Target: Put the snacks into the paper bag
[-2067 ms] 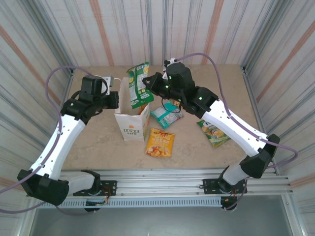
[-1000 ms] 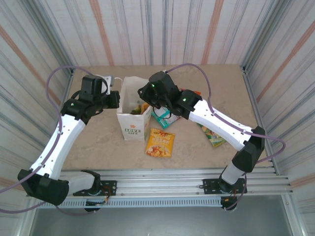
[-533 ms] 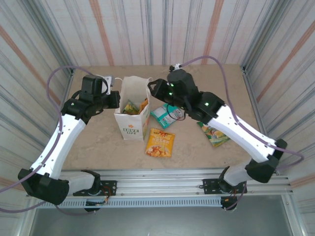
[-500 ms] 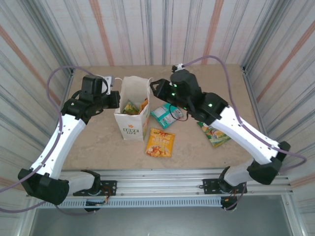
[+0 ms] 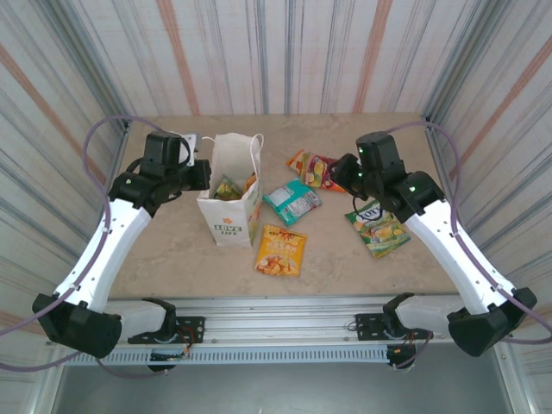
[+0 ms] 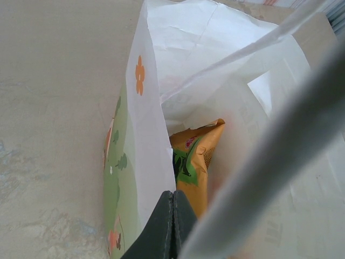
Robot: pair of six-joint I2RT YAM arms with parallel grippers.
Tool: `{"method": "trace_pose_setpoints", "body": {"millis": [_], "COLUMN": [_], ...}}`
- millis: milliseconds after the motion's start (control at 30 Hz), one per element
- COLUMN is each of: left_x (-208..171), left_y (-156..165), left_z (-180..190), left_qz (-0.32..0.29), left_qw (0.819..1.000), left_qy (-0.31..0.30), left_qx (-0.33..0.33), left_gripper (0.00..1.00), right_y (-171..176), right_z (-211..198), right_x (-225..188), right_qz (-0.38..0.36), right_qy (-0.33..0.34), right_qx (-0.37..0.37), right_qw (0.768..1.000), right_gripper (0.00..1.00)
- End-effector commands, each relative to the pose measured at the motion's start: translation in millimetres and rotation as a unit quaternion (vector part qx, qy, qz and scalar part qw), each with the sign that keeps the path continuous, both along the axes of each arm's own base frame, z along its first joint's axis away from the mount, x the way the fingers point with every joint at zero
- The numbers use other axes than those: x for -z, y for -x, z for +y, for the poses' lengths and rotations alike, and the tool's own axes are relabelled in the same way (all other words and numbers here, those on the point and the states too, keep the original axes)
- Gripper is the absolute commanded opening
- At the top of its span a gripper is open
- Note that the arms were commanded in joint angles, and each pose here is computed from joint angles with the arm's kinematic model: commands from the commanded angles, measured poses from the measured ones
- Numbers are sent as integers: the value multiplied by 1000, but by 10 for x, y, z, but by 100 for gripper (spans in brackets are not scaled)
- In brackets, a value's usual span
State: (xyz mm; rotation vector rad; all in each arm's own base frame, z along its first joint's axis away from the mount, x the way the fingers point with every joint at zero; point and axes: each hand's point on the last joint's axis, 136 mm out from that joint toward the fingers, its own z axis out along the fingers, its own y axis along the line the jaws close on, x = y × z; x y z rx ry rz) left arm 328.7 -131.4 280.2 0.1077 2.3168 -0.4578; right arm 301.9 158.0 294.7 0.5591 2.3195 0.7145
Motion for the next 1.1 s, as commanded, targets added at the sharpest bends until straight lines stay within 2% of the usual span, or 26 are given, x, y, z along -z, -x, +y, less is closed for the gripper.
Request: {"method": "trace_pose_setpoints", "body": {"millis": [0, 300, 533, 733, 900, 1067], "left_x": [19, 31, 46, 79, 110, 123], "left_y": [-17, -37, -60, -60, -70, -88], "left_z": [34, 27, 10, 2, 3, -16], "left_qz": [4, 4, 6, 13, 14, 15], "left_qw": [1000, 1000, 1000, 1000, 1000, 1000], "left_qy": [-10, -10, -10, -10, -11, -7], "left_qx": [-1, -1, 2, 3, 2, 4], "left_gripper": [3, 3, 3, 3, 3, 3], "right_y": [175, 312, 443, 713, 835, 857], "right_z": [-252, -1132, -1528, -2026, -2212, -2228], "right_x": [244, 1076, 1729, 2067, 2206, 2418], "right_qz": [49, 143, 201, 238, 249, 275], "right_qy": [15, 26, -40, 14, 9, 0], "right_qx": [-1, 99, 169, 284, 324, 315], "right_qw": [999, 984, 964, 929, 913, 908], "right_gripper": [41, 51, 58, 62, 63, 66]}}
